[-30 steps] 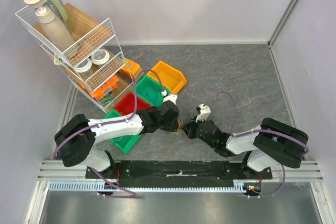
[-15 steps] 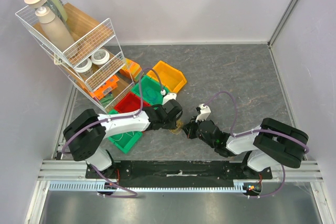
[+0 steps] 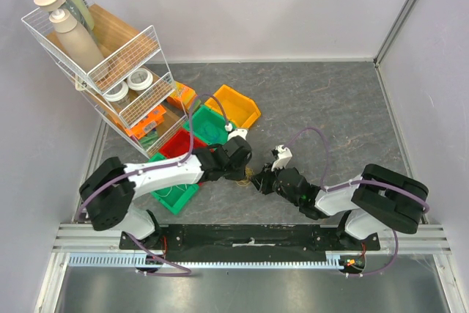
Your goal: Untangle the cables
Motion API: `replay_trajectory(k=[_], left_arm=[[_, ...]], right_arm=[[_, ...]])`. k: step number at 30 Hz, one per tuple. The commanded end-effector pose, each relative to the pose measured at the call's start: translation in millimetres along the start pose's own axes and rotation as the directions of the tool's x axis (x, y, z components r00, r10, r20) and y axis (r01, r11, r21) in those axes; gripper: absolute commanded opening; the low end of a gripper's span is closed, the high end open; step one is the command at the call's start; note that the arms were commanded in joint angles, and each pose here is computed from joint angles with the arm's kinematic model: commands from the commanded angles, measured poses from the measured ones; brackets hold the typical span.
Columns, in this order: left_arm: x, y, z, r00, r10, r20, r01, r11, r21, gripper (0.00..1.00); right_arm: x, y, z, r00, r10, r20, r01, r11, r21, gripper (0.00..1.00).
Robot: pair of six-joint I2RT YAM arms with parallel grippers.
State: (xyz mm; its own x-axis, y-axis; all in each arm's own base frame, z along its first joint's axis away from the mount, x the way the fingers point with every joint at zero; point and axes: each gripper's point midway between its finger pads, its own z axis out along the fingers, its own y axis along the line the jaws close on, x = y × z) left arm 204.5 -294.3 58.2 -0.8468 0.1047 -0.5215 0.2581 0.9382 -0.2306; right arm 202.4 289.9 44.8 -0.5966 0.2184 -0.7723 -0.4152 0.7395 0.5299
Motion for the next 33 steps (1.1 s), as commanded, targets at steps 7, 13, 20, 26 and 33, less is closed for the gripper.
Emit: replay_trajectory(k=[7,13,20,26,33], left_arm=[[-5,-51,-57,0.999,-0.015,0.040,-0.001,0.926,0.377,0.02],[-6,-61,-92,0.998,-0.018,0.055,-0.011,0.877,0.481,0.02],[-25,-55,-155,0.985,-0.060,0.164,-0.039,0.839,0.543,0.02],[-51,-38,-226,0.941,-0.136,0.310,-0.067,0.823,0.565,0.02],[-65,3,-295,0.877,-0.219,0.428,-0.048,0.846,0.532,0.02]], right_arm=[[-7,11,6,1.000,-0.008,0.025,0.009,0.999,-0.047,0.32],[-7,8,7,1.000,-0.004,0.030,0.005,1.000,-0.028,0.27],[-5,0,9,1.000,0.002,0.023,-0.002,1.000,0.017,0.03],[-3,-5,12,1.000,0.009,0.018,-0.010,0.999,0.049,0.00],[-6,-14,6,0.998,0.035,0.045,-0.039,0.996,0.084,0.00]])
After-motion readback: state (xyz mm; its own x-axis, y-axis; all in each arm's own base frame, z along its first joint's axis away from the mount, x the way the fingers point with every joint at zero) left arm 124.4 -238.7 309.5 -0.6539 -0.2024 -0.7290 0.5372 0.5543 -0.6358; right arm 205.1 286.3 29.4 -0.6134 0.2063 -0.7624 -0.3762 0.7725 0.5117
